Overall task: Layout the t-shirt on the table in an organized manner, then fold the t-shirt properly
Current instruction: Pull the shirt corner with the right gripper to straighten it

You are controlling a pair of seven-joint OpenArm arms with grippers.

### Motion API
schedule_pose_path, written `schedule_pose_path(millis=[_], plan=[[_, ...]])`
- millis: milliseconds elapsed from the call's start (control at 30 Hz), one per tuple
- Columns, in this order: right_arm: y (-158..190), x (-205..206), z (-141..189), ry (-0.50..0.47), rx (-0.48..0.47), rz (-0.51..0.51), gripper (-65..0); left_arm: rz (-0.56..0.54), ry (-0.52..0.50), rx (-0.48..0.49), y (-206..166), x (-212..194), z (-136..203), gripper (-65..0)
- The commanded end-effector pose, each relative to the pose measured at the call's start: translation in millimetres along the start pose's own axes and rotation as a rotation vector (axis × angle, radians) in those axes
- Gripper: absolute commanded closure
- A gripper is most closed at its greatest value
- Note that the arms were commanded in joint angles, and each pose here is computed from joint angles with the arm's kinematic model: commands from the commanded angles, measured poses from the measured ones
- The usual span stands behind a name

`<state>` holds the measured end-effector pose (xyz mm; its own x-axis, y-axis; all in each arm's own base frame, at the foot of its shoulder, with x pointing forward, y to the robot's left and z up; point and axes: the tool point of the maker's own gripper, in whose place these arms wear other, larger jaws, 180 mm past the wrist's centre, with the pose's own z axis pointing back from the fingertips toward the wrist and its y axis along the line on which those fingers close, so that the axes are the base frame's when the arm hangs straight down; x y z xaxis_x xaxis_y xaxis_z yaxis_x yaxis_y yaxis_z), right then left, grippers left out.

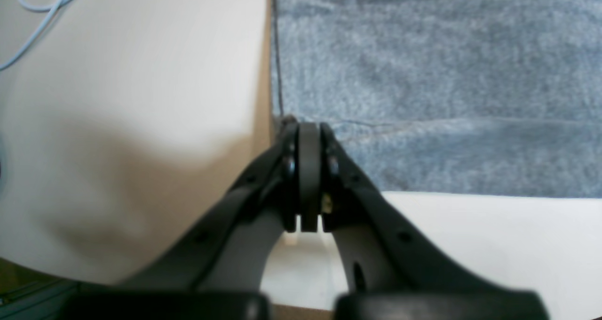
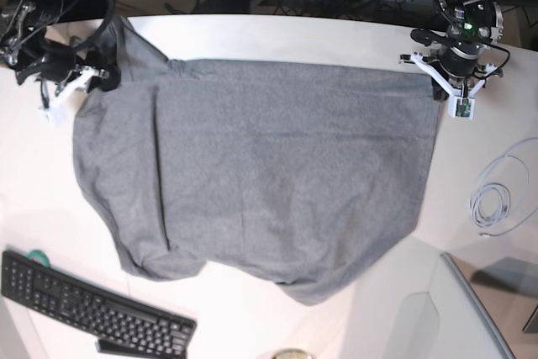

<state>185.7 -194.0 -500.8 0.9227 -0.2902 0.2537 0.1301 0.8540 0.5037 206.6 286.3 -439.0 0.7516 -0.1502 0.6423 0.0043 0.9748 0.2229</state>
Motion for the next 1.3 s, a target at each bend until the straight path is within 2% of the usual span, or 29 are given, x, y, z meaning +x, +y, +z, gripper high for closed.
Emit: schedule_pose_path(millis=[0,67,333,400,433,467,733,900,1000,1167,1267], plan=[[-7.0,-15.8,1.3,0.063,-0.029,-0.001,-9.9,-0.009,-0.04,0.02,7.6,11.7,2.5,0.0],[-7.3,-15.2,1.3,0.056,-0.029,-0.002,0.0,-0.009,-0.04,0.02,7.6,11.7,2.5,0.0],[-5.8,-15.9,0.3,0.06,-0.026,0.001,-0.5,0.001,-0.042,0.021,8.5,11.3,3.1,0.0],[-6.7,-15.4,1.0,0.061,-0.029,0.003,-0.5,0.0,-0.036,0.02,8.2,8.5,3.8,-11.2],[-6.9,-15.6,1.0,0.062,-0.03,0.004,-0.5,-0.003,-0.03,0.015,6.7,5.2,5.0,-15.5],[-6.9,-15.6,1.0,0.062,-0.03,0.004,-0.5,-0.005,-0.035,0.016,7.0,6.1,6.3,-17.1],[-6.4,-14.8,0.7,0.061,-0.029,0.006,-0.3,-0.048,-0.146,-0.001,-2.0,22.2,23.3,-17.3],[-6.4,-14.8,0.7,0.061,-0.029,0.006,-0.3,0.064,-0.192,-0.038,-3.4,35.1,14.5,-17.9],[-6.4,-15.4,0.7,0.065,-0.029,0.006,-0.3,0.042,-0.173,-0.031,0.9,38.8,-2.7,-17.9],[-6.6,-16.4,0.8,0.067,-0.029,0.005,-0.3,-0.051,-0.077,0.009,5.6,27.3,-30.7,-16.9],[-7.4,-16.9,1.3,0.069,-0.031,0.005,-0.3,-0.043,-0.052,0.003,5.8,18.6,-35.3,-16.8]])
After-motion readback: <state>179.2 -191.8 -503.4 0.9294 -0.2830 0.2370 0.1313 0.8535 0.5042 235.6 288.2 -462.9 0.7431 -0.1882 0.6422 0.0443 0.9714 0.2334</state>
